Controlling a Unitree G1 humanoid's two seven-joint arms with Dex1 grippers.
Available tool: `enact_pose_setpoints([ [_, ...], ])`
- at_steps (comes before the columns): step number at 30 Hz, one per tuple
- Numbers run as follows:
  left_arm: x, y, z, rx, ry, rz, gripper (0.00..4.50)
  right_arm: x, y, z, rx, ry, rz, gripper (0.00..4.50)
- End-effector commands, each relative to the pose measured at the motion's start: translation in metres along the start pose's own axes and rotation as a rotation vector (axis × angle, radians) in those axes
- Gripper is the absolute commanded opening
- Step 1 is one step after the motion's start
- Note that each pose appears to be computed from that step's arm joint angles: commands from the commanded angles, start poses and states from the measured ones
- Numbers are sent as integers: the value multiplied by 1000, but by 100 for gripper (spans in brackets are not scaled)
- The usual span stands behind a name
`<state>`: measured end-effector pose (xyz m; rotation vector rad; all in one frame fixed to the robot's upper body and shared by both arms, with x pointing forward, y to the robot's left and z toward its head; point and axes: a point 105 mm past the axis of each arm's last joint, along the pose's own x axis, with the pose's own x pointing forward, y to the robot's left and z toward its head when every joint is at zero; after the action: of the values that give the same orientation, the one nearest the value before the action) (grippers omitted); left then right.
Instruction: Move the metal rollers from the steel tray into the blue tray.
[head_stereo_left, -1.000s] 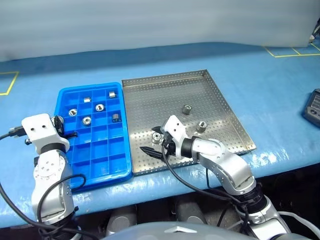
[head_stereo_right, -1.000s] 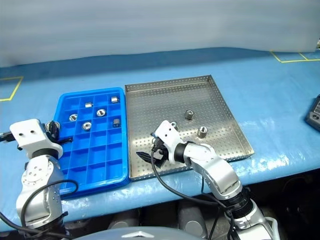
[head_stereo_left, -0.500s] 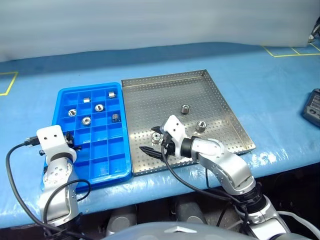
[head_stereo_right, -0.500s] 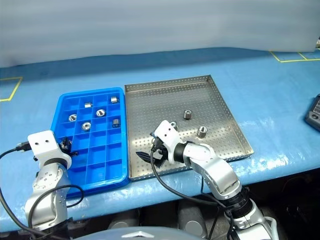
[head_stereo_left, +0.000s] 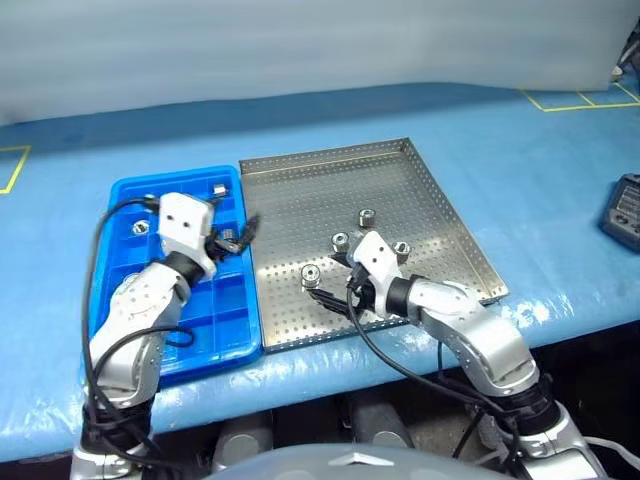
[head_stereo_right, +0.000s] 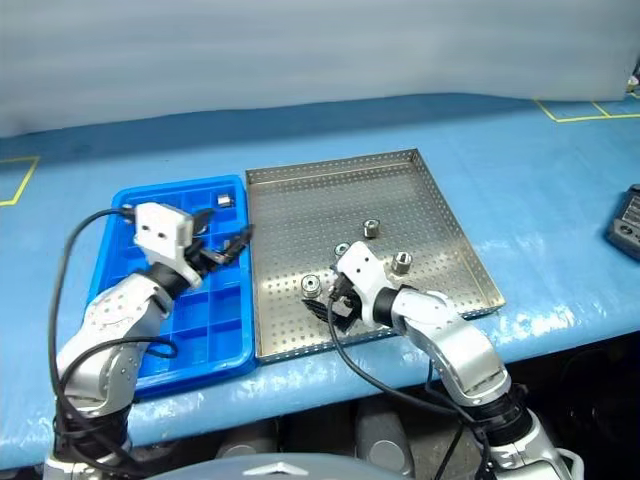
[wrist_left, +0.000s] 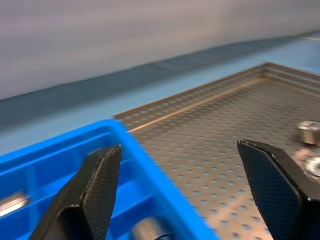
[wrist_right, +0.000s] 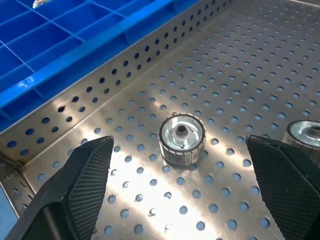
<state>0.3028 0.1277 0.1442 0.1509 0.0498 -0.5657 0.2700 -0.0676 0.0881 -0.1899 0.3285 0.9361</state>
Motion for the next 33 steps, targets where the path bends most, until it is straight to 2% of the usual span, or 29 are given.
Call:
enact_pose_setpoints([
  [1,11,-16,-7,24,56,-164,401,-10,-3,9,-30,-30,-35,450],
  [9,24,-47,-33,82,222,-442,401,-17,-2,-1,-13,-11,-71,450],
  [16,20,-56,-61,193,386,-555,401,-15,2,-1,-1,-22,-76,450],
  [19,21,-52,-67,236,423,-541,401,-14,2,1,-1,-28,-78,450],
  [22,23,-48,-68,253,432,-509,343,-13,3,2,-2,-34,-74,450],
  [26,26,-45,-64,238,403,-461,209,-11,4,4,-5,-39,-65,450],
  [28,27,-42,-63,232,388,-429,166,-10,5,4,-7,-40,-58,450],
  [30,28,-41,-62,229,375,-409,166,-9,5,5,-8,-40,-53,450],
  [33,30,-34,-48,176,287,-314,166,-6,7,7,-13,-44,-36,450],
])
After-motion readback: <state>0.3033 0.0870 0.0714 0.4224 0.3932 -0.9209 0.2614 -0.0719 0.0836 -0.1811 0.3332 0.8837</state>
